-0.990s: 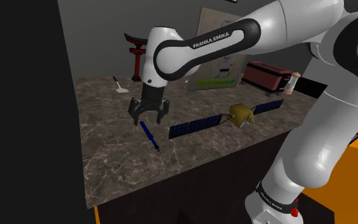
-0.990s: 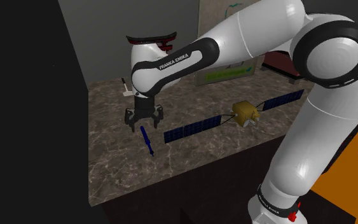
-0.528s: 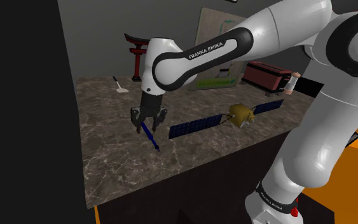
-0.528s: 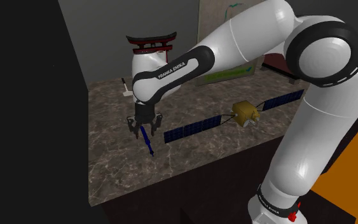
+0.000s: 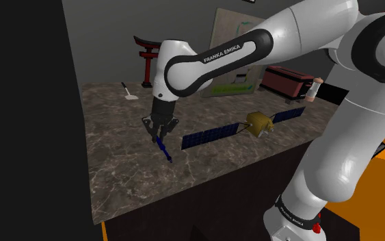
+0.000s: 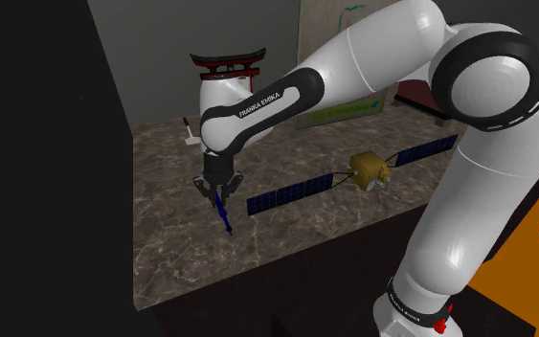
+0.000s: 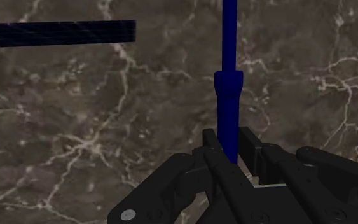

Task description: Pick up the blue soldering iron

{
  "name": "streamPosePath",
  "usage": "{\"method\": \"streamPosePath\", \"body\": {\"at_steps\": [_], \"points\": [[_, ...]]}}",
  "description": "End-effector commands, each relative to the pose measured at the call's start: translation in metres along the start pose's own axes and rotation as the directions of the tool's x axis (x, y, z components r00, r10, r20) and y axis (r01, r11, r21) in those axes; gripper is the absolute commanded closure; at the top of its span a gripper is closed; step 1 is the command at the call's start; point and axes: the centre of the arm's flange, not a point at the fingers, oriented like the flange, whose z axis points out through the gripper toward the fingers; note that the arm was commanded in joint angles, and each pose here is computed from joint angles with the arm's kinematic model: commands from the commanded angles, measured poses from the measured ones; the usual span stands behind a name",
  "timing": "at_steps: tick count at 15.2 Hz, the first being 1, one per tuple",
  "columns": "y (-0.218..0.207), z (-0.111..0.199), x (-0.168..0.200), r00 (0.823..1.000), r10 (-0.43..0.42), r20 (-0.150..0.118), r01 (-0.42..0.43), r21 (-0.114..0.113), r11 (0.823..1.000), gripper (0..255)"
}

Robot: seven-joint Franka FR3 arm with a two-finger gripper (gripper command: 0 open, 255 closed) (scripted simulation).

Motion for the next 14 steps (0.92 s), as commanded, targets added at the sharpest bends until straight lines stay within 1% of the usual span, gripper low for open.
{"method": "streamPosePath", "body": {"at_steps": [1,14], "points": [[-0.002,0.005,-0.002,1.000,-0.005,0.008,0.005,-0.002,1.000,255],[-0.011,-0.063,-0.005,1.000,-0.005,0.008,0.005,-0.002,1.000,255]]}}
